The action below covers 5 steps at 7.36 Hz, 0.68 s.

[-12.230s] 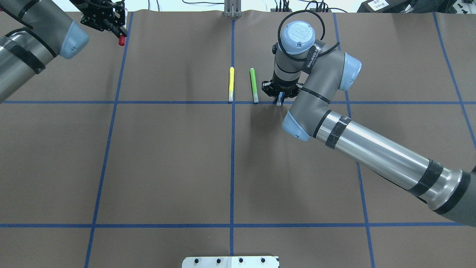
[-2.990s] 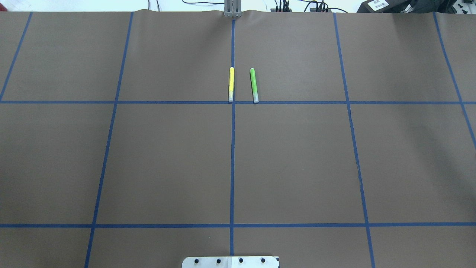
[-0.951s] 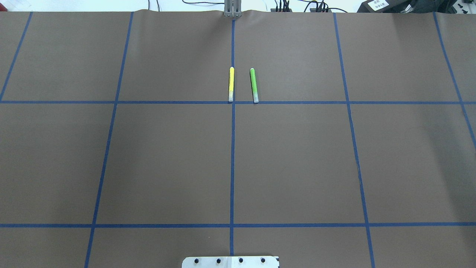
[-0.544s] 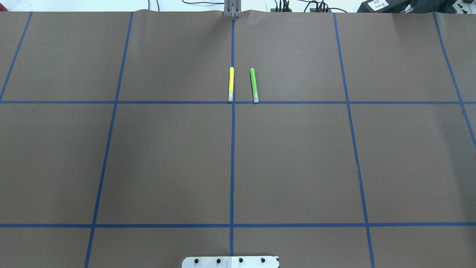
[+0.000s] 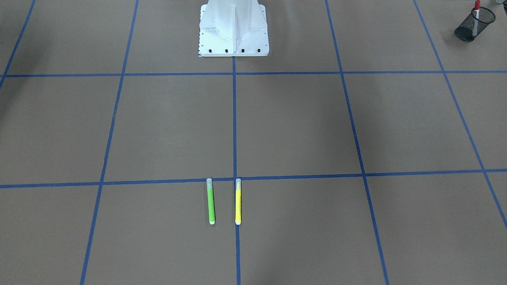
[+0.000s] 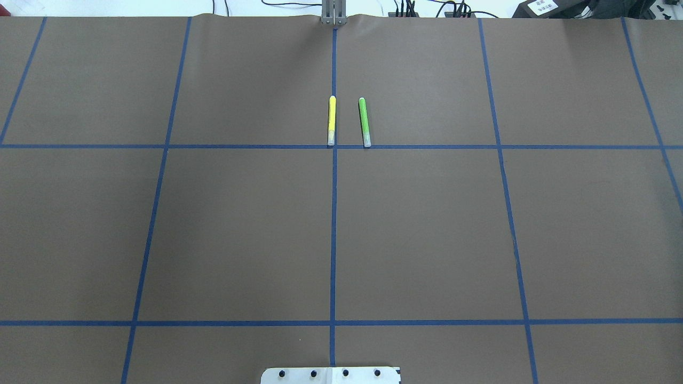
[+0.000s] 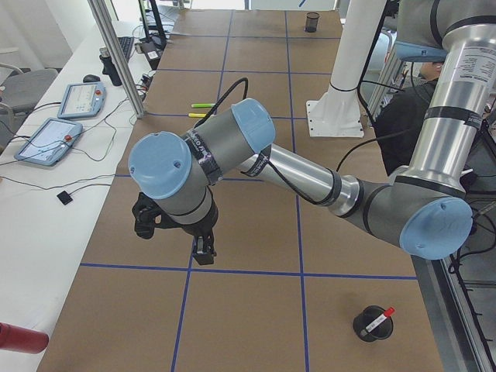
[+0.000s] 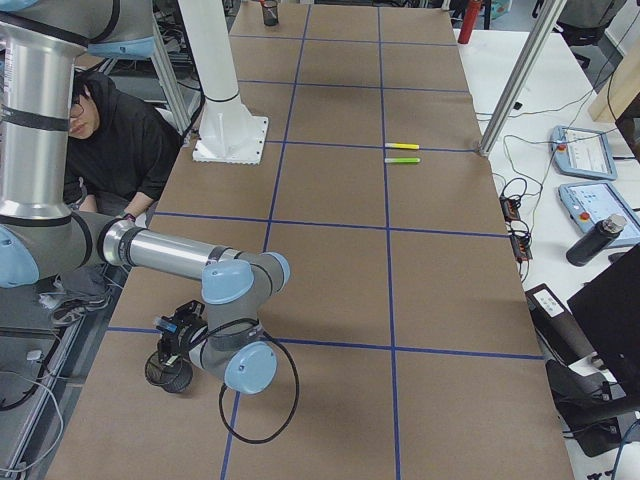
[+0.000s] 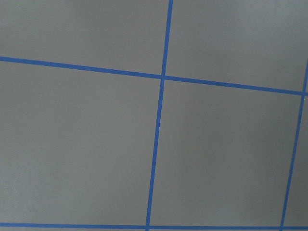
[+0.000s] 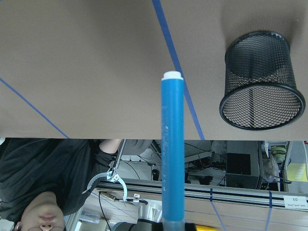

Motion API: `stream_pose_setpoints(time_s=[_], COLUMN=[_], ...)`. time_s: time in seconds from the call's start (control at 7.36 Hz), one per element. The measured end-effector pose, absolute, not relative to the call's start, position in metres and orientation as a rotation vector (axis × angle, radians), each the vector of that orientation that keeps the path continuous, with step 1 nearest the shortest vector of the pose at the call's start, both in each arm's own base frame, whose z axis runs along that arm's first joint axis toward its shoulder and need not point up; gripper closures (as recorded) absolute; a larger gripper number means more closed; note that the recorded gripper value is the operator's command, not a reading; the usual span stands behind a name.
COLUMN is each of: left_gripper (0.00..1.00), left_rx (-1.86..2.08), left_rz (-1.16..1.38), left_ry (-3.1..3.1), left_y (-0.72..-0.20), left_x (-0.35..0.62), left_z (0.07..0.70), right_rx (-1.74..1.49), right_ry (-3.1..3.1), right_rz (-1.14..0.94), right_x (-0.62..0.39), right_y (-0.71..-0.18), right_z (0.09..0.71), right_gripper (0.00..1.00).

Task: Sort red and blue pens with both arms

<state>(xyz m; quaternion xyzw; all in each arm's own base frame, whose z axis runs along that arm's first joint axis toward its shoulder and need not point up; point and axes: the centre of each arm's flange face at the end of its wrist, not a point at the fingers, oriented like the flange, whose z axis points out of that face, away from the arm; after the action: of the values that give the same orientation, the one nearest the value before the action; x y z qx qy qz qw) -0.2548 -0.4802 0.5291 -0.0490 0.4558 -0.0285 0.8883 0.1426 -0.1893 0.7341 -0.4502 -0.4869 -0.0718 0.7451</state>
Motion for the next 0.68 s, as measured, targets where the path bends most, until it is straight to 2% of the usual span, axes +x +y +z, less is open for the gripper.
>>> stream_pose_setpoints(time_s=[0.68], left_gripper=[0.00], left_rx=[-0.088], left_rz=[-0.056], left_ry=[0.950], left_y=[-0.480], left_x=[-0.254], left_z=[0.525], right_rx=[-1.104], right_ry=[-1.119], right_rz=[-0.098], right_x=[0.142], right_y=[-0.123], right_z=[0.778], right_gripper=[1.00])
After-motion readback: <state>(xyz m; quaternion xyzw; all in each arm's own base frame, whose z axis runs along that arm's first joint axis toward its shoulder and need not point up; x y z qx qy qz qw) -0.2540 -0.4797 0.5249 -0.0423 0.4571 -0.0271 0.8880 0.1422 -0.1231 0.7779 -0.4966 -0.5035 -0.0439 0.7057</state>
